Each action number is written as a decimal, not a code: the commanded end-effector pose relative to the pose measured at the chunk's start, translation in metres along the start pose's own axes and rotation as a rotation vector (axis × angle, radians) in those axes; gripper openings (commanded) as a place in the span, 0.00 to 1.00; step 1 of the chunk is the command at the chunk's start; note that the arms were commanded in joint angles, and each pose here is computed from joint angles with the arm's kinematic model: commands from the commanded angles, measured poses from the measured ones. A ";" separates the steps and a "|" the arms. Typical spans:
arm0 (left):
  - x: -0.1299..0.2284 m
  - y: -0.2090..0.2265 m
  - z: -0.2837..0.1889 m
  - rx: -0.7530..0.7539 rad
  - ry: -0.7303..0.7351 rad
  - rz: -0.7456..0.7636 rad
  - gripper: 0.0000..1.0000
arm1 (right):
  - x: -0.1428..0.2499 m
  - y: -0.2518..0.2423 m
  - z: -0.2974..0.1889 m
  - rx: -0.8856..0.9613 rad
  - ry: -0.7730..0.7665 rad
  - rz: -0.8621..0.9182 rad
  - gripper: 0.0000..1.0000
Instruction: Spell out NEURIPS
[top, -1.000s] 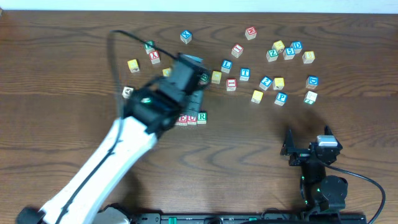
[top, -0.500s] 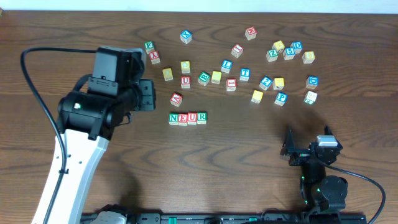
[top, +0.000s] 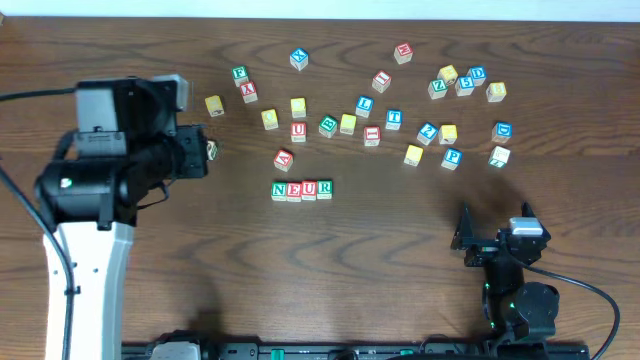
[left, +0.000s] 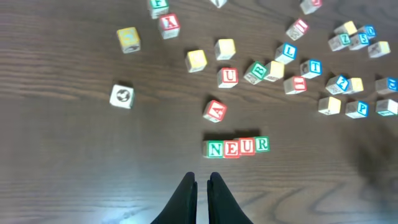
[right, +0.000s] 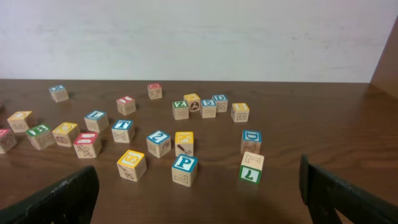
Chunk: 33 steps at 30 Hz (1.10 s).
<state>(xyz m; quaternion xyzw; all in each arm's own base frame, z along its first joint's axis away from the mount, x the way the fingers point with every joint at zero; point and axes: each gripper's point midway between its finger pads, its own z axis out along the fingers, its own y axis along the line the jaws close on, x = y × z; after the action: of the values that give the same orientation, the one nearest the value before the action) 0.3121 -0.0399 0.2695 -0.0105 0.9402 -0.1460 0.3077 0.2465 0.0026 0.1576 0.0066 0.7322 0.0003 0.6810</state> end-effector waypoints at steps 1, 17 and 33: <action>-0.001 0.006 -0.014 0.011 -0.017 0.004 0.08 | 0.001 -0.001 0.000 0.005 0.004 -0.008 0.99; 0.001 0.038 -0.021 -0.055 -0.019 -0.041 0.27 | 0.001 -0.001 0.000 0.005 0.004 -0.008 0.99; 0.001 0.039 -0.021 -0.056 -0.017 -0.041 0.94 | 0.001 0.000 0.000 -0.003 0.004 -0.007 0.99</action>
<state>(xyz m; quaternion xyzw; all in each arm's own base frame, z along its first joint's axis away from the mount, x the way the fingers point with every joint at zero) 0.3019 0.0024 0.2656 -0.0456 0.9441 -0.1263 0.3010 0.2465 0.0027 0.1576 0.0064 0.7323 0.0004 0.6810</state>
